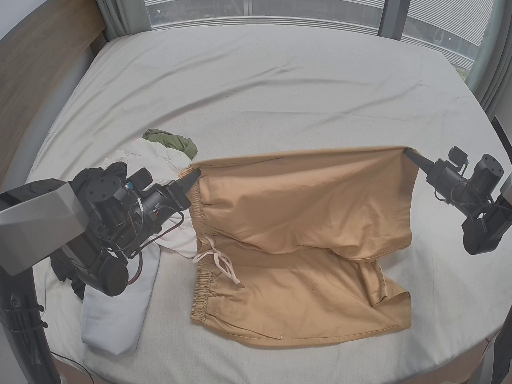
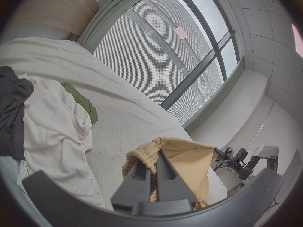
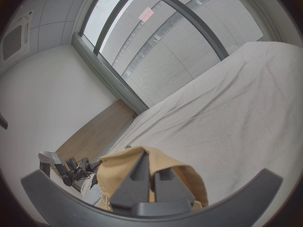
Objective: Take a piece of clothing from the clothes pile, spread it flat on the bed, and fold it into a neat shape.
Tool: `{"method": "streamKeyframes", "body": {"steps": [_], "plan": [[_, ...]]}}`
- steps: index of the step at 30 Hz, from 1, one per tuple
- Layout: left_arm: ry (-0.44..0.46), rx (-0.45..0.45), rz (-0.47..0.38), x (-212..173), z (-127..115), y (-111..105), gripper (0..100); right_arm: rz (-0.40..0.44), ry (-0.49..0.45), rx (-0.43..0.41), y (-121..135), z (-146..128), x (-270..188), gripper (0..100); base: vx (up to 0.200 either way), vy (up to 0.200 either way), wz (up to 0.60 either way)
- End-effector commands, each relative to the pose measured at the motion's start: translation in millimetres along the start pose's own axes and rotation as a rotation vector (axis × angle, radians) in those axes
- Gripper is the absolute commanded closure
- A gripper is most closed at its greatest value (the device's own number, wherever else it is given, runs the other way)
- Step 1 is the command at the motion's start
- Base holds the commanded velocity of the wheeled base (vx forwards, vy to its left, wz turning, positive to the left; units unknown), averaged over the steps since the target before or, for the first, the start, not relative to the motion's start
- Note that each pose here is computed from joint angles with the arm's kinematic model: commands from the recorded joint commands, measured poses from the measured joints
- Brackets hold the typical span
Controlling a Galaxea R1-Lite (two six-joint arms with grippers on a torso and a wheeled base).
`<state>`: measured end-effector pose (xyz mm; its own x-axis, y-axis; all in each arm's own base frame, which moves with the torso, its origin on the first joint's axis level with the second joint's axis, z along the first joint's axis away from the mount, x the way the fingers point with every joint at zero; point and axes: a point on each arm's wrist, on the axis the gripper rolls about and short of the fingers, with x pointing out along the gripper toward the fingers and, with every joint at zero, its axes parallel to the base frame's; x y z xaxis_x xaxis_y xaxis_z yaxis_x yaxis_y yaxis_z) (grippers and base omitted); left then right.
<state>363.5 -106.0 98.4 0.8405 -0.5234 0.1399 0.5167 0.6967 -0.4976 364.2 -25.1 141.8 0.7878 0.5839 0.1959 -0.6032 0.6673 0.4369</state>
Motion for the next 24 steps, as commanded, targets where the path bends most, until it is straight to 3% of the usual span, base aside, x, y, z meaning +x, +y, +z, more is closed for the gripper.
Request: {"method": "streamKeyframes", "body": {"steps": [1, 8, 24], "plan": [[0.002, -0.011, 0.014, 2.7, -5.0, 5.2, 100, -0.009, 0.009, 0.010, -9.2, -6.7, 3.5, 100, 0.000, 0.000, 0.00], [-0.046, -0.035, 0.041, 15.0, -5.8, 12.0, 100, -0.008, 0.010, 0.011, -19.4, -10.3, 10.3, 100, 0.000, 0.000, 0.00], [-0.034, -0.056, 0.055, 18.0, -14.2, 18.6, 100, -0.011, 0.025, 0.026, -30.7, -19.4, 18.7, 100, 0.000, 0.000, 0.00]]}}
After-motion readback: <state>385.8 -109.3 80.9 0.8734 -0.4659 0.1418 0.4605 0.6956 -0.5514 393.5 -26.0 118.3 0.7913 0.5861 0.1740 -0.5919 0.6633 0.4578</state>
